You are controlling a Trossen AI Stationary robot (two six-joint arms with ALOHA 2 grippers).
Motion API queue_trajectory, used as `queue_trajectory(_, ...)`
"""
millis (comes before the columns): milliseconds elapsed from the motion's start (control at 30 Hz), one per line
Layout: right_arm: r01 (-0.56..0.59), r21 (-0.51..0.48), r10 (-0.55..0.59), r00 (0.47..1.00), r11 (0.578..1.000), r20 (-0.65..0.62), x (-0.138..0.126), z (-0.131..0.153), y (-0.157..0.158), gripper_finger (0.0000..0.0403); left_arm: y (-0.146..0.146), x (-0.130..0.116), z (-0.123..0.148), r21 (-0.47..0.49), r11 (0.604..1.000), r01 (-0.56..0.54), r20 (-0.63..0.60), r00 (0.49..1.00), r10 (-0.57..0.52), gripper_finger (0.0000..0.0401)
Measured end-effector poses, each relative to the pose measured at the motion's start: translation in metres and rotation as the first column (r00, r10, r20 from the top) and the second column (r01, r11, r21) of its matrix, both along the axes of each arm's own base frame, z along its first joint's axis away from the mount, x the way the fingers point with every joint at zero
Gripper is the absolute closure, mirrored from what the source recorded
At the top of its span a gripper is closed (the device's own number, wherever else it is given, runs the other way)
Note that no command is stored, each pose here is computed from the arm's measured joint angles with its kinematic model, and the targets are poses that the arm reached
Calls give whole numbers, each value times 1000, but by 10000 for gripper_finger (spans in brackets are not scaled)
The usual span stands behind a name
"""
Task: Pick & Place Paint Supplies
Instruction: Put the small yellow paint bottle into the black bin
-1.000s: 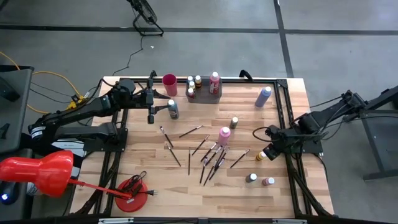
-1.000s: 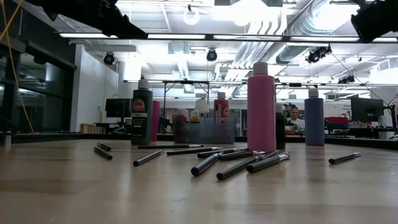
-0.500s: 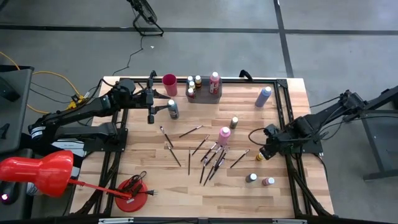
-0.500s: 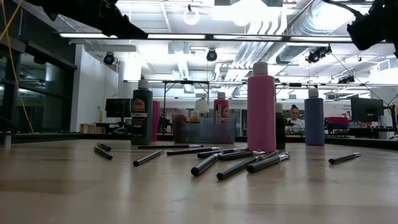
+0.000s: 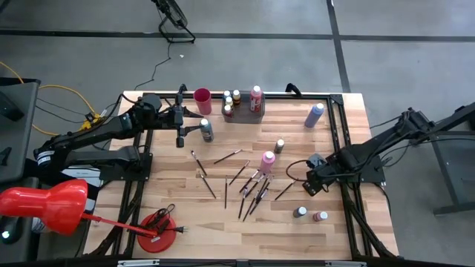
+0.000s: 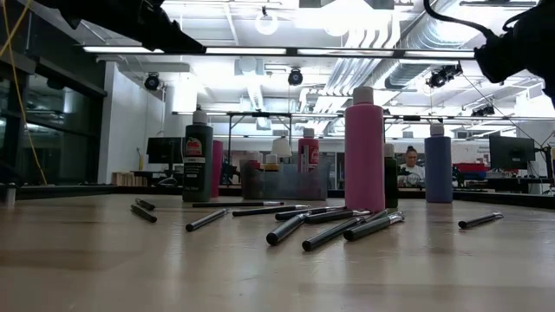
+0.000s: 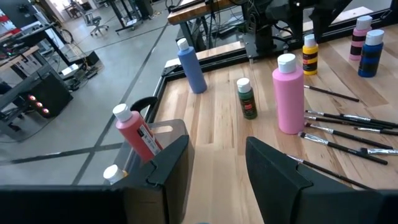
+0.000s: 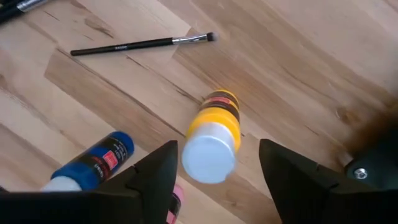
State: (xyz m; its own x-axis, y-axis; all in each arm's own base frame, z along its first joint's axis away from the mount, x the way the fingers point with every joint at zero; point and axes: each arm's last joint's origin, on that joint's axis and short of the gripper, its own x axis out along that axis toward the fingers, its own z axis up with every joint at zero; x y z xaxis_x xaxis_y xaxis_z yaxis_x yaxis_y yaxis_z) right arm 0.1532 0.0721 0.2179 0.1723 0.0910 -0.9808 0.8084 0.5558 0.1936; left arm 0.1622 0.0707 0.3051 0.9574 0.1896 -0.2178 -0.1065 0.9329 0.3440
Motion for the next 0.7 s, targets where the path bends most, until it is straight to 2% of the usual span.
queue_trajectory(400, -3, 12, 4, 999, 1000, -37, 6, -7, 3, 288, 0, 0, 0, 0, 1000, 0, 0, 1000, 0, 249)
queue_trajectory(700, -2, 18, 3, 1000, 1000, -30, 6, -6, 4, 284, 0, 0, 0, 0, 1000, 0, 0, 1000, 0, 249)
